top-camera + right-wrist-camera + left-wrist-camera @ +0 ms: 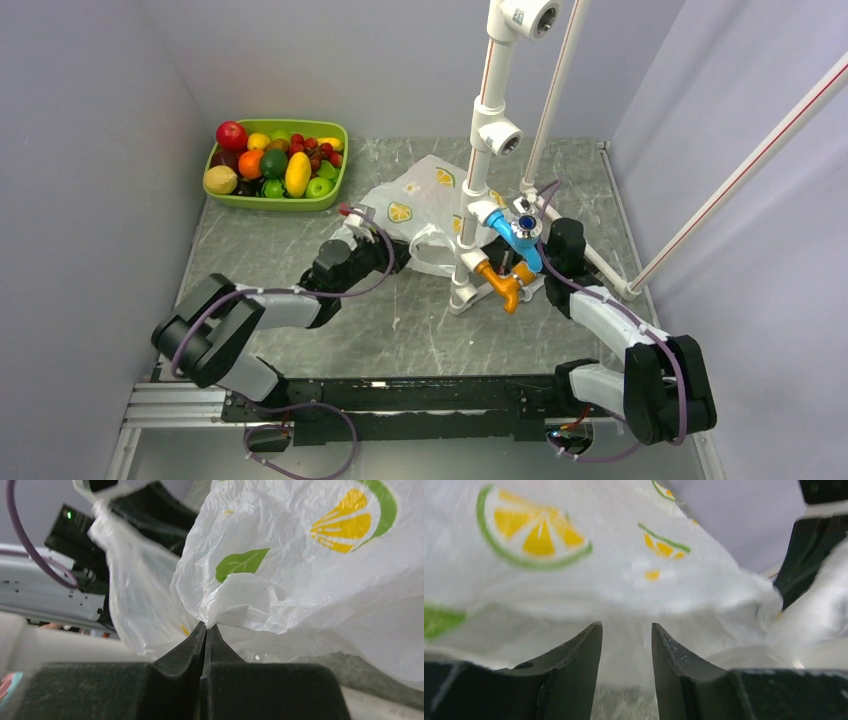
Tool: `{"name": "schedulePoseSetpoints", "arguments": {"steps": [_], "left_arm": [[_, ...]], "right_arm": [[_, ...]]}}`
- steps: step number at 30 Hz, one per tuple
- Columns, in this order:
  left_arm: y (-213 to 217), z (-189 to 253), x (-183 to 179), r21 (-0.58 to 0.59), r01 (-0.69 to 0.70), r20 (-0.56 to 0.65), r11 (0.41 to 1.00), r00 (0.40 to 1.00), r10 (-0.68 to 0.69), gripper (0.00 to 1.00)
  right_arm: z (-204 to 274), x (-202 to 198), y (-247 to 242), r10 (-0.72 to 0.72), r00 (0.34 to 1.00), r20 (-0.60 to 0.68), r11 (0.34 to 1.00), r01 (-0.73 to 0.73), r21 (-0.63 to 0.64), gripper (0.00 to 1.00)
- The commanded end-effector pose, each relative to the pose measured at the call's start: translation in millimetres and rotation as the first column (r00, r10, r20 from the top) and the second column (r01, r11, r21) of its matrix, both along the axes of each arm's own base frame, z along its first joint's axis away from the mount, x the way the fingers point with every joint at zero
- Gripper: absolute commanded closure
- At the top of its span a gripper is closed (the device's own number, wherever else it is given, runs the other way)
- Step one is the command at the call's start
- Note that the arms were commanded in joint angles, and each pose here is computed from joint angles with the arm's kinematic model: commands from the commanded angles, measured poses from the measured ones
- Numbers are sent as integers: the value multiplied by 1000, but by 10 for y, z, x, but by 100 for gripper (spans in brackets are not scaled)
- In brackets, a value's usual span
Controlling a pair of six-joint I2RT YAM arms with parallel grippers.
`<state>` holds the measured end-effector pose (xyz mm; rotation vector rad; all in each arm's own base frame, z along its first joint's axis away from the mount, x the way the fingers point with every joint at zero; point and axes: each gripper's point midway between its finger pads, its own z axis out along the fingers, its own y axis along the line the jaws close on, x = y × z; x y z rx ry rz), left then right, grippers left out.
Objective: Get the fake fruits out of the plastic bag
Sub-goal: Adjust the plastic bag at the center of the board.
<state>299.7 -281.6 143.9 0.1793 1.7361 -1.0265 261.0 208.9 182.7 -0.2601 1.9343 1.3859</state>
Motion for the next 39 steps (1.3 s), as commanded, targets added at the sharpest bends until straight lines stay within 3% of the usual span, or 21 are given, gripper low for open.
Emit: {"name": "schedulePoseSetpoints", "arguments": {"steps": [1,8,11,17,20,24,27,33,39], "left_arm": [[-235,19,112,-32,47,20,998,999,-46,55],[-438,-142,140,-107,54,15,993,999,-52,57],[-480,-185,144,-116,53,5,992,999,-53,55],[-543,-130,21,-154,87,-7,984,996,-89,47],[-565,-84,-11,-200,98,-10,975,995,-102,45],[-473,-65,112,-198,62,-8,978,998,-65,41],[-437,-155,321,-133,73,-79,988,993,-84,39],[-427,20,505,-98,97,-40,990,994,-101,39],[-505,136,626,-75,118,-25,990,992,-120,39]], "right_arm": [[154,-204,-3,56,988,147,997,-63,46,100],[183,-166,-99,10,992,130,997,-21,79,100],[27,-10,-178,-55,996,72,998,54,12,99],[-307,153,-361,-219,976,23,905,212,-368,46],[-259,148,-394,-273,961,43,868,266,-421,24],[-33,247,-486,-329,936,128,840,352,-413,4],[246,355,-433,-326,930,172,855,368,-366,1],[624,619,-315,-297,911,287,878,379,-292,1],[727,877,29,-129,905,406,944,237,-228,1]]}}
